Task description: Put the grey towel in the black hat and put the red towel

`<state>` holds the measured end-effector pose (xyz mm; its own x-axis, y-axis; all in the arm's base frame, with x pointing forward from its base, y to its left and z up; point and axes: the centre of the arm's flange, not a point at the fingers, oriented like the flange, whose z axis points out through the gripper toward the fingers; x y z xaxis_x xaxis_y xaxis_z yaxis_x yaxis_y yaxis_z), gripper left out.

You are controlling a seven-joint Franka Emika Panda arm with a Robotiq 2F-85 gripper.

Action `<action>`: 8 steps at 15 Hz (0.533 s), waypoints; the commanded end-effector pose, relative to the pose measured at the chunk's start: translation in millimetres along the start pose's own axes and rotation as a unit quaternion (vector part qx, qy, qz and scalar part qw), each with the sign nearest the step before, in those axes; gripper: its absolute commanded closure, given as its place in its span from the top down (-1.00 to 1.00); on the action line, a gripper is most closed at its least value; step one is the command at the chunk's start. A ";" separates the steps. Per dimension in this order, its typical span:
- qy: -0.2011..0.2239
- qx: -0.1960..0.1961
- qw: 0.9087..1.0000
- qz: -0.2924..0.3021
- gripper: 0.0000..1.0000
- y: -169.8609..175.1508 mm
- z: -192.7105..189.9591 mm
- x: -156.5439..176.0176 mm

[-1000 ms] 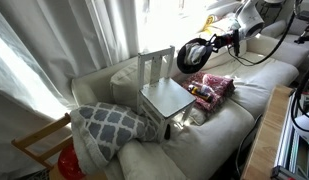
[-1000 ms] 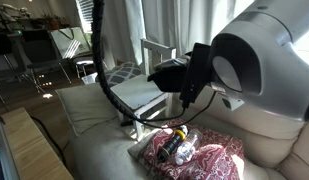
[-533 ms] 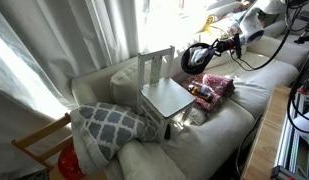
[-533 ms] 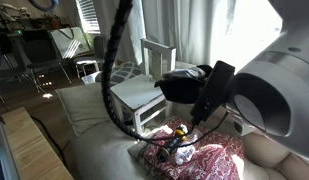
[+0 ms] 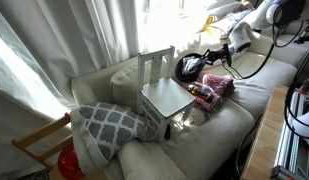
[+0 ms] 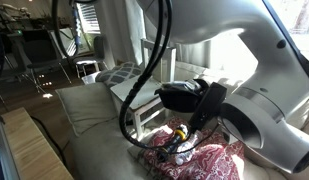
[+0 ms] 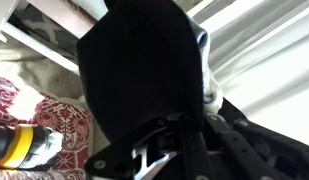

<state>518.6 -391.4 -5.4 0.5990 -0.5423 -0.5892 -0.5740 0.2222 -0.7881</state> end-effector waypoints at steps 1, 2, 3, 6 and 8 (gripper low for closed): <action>0.026 -0.005 1.000 0.009 -0.97 6.4 3.0 51.7; 0.033 -0.009 0.999 0.009 -0.97 7.6 3.9 57.8; 0.044 -0.009 0.999 0.006 -0.97 7.7 4.7 64.6; 0.064 -0.018 0.998 0.007 -0.97 10.1 9.0 84.2; 0.073 -0.028 0.997 0.010 -0.97 15.6 12.2 95.0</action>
<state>548.3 -409.0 -44.5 0.5265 -0.6386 -0.5612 -0.6086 0.1778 -0.7733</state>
